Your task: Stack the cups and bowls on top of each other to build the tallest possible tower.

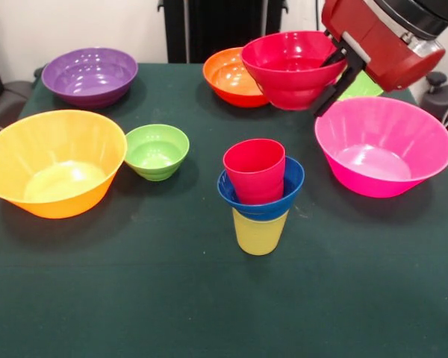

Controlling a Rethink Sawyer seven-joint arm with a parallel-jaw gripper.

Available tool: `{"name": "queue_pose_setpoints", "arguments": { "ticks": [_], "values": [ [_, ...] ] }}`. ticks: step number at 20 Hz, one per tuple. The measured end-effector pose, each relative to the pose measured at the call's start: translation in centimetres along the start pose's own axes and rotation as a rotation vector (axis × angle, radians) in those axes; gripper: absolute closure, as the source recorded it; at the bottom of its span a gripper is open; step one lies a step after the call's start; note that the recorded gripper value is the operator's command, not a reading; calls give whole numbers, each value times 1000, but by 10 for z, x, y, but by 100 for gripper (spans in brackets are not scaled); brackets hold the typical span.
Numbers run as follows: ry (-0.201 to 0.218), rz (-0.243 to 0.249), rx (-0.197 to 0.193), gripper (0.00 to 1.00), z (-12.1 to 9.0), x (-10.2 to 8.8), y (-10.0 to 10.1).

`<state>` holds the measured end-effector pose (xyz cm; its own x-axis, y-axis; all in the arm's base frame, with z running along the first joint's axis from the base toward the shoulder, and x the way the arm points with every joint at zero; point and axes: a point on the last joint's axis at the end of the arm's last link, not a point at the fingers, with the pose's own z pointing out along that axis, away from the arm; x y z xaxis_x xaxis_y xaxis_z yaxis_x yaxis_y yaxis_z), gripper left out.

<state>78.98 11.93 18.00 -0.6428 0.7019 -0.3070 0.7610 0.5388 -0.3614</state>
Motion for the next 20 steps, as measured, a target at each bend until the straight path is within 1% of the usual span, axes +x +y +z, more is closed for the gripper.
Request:
{"name": "queue_pose_setpoints", "arguments": {
  "ticks": [7,13,20],
  "values": [
    [2,28,12,100,11,4,-17],
    [0,54,15,100,18,-1,-30],
    [-22,65,5,100,27,-5,-35]
  ]
}}
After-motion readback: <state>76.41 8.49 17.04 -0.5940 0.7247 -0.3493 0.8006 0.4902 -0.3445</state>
